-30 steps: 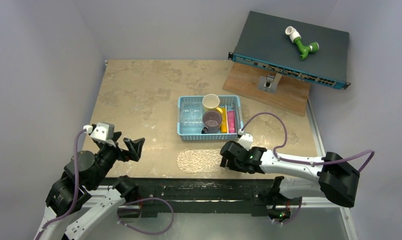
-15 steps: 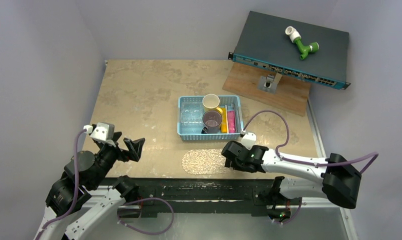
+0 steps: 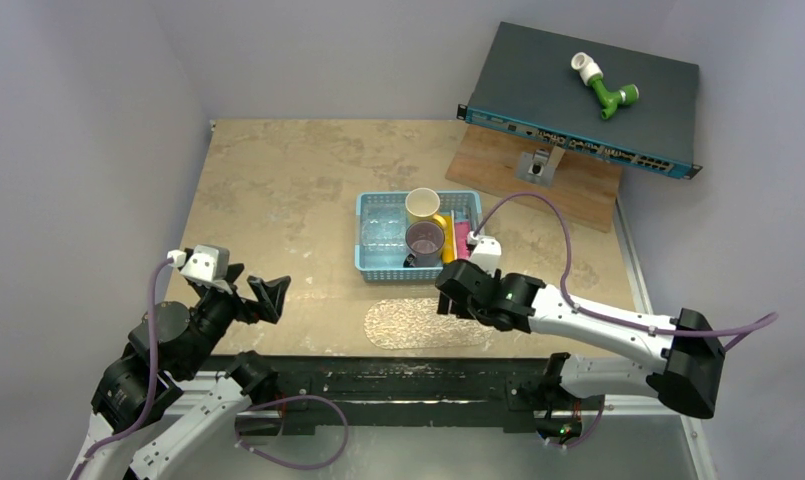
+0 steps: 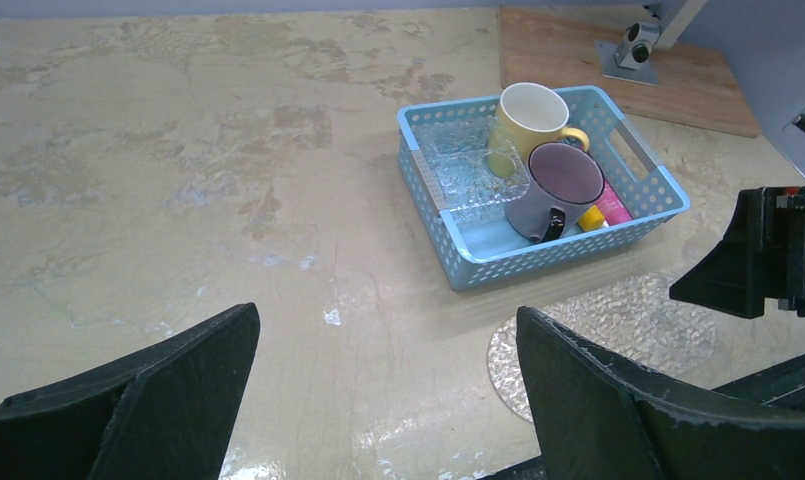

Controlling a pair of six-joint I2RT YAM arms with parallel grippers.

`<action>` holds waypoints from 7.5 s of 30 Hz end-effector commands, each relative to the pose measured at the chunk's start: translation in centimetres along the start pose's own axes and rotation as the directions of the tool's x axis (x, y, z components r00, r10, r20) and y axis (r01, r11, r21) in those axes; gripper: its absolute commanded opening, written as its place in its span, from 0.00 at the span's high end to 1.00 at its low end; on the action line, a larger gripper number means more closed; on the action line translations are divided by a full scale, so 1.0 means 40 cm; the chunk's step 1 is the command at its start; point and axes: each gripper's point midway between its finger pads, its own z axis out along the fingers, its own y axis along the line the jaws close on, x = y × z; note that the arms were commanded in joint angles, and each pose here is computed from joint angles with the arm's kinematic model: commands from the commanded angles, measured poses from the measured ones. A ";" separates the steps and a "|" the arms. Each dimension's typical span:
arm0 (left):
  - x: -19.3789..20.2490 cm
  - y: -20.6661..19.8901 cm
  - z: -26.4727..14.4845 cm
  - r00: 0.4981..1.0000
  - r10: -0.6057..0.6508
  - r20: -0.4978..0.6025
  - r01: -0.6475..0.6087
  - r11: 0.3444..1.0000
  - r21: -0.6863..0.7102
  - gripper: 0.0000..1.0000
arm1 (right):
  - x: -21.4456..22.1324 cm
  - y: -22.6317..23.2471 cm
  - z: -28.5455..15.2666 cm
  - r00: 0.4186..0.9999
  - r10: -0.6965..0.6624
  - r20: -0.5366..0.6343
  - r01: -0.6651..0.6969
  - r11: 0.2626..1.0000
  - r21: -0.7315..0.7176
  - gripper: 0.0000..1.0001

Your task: Prepare toiletry sets of a toothbrush and toothpaste on the tray

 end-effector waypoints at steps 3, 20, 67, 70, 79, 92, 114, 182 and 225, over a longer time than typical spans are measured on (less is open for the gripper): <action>-0.011 -0.006 0.000 1.000 -0.019 0.019 0.019 1.000 0.011 0.00 | -0.116 0.047 -0.056 0.991 -0.074 0.115 0.077 0.997 -0.023 0.30; -0.009 -0.017 0.003 1.000 -0.009 0.011 0.009 0.999 0.033 0.00 | -0.311 0.213 -0.087 0.910 -0.322 0.263 0.337 0.941 -0.014 0.42; -0.022 -0.018 -0.018 0.998 -0.019 0.052 0.016 0.998 0.056 0.00 | -0.391 0.446 0.254 0.979 -0.086 0.184 0.079 0.996 0.043 0.56; -0.022 -0.019 -0.018 0.998 -0.019 0.053 0.016 0.998 0.058 0.00 | -0.389 0.445 0.271 0.982 -0.078 0.175 0.071 0.997 0.044 0.56; -0.023 -0.018 -0.018 0.998 -0.019 0.054 0.016 0.998 0.057 0.00 | -0.375 0.438 0.306 0.985 -0.078 0.157 0.069 0.996 0.064 0.60; -0.022 -0.018 -0.014 0.999 -0.015 0.048 0.013 0.999 0.053 0.00 | -0.369 0.441 0.307 0.985 -0.091 0.145 0.084 0.995 0.055 0.95; -0.018 -0.017 -0.010 0.999 -0.012 0.040 0.010 0.999 0.047 0.00 | -0.474 0.450 0.142 0.962 -0.036 0.270 0.048 0.998 -0.041 1.00; -0.019 -0.019 -0.015 0.999 -0.015 0.046 0.013 0.998 0.056 0.00 | 0.055 0.151 -0.058 0.997 -0.038 -0.061 0.034 0.997 -0.066 1.00; -0.015 -0.017 -0.011 0.999 -0.012 0.036 0.010 0.999 0.048 0.00 | 0.066 0.154 -0.038 0.996 -0.076 -0.051 0.073 0.996 -0.052 0.73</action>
